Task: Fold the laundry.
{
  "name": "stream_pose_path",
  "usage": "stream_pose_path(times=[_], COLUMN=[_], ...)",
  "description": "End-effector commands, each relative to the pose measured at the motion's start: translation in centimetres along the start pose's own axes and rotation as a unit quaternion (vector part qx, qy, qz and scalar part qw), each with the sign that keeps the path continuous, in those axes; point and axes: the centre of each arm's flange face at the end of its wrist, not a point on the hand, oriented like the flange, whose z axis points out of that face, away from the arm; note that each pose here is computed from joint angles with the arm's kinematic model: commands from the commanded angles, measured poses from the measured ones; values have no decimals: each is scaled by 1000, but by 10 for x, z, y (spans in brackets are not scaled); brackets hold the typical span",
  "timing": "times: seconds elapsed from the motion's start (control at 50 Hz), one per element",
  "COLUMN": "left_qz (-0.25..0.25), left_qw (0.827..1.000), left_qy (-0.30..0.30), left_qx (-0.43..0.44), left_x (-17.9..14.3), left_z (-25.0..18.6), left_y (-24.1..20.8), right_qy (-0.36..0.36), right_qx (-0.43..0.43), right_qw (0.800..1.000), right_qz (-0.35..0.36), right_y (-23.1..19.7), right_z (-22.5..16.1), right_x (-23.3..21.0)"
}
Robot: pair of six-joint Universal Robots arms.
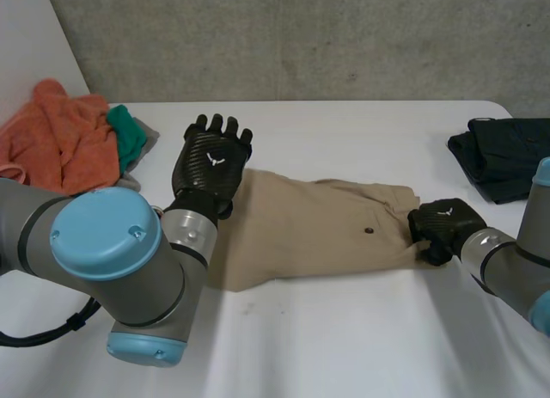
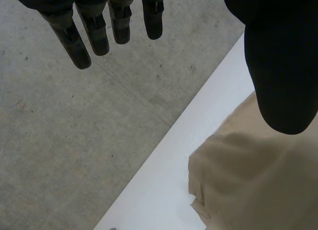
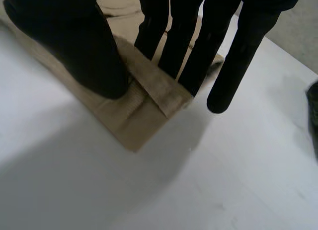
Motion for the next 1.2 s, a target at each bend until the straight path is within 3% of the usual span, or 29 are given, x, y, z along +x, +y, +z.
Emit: stream_pose_path(times=[0.02, 0.24, 0.36, 0.44, 0.54, 0.6, 0.64, 0.72, 0.78, 0.8, 0.86, 0.88, 0.96, 1.08, 1.2], left_qz=[2, -5, -5, -4, -5, -5, -5, -8, -18, -23, -48, -59, -107, -166, -175], left_qw=[1000, 1000, 1000, 1000, 999, 999, 999, 999, 998, 998, 996, 995, 991, 982, 974], left_qy=[-5, -18, -19, -24, -36, -36, -39, -46, -51, -53, -55, -55, -31, 82, 134], left_qx=[8, 23, 20, 17, 13, 12, 11, 17, 29, 35, 55, 59, 70, 42, -47], left_x=[-4, -19, -23, -29, -39, -39, -41, -44, -46, -47, -49, -49, -36, 20, 47], left_z=[-1, -12, -18, -21, -23, -23, -22, -18, -13, -10, -3, 0, 11, 10, 4], left_y=[-7, -21, -22, -22, -22, -21, -21, -24, -30, -33, -44, -46, -50, -46, -21], right_qy=[96, 144, 75, 5, -124, -154, -156, -150, -125, -123, -138, -154, -152, -124, -137], right_qx=[5, 49, 188, 287, 351, 355, 356, 357, 370, 373, 368, 351, 291, 193, 110], right_qw=[995, 972, 946, 913, 847, 827, 826, 839, 871, 892, 913, 923, 941, 965, 976], right_qz=[-5, -180, -254, -292, -380, -407, -408, -382, -298, -225, -106, -36, 83, 128, 129], right_y=[-3, -37, -83, -92, -61, -48, -49, -56, -89, -104, -118, -121, -122, -104, -87], right_z=[-1, -23, -35, -53, -69, -71, -72, -74, -83, -88, -91, -88, -74, -52, -26], right_x=[36, 39, -54, -124, -200, -213, -213, -207, -175, -156, -135, -124, -86, -53, -57])
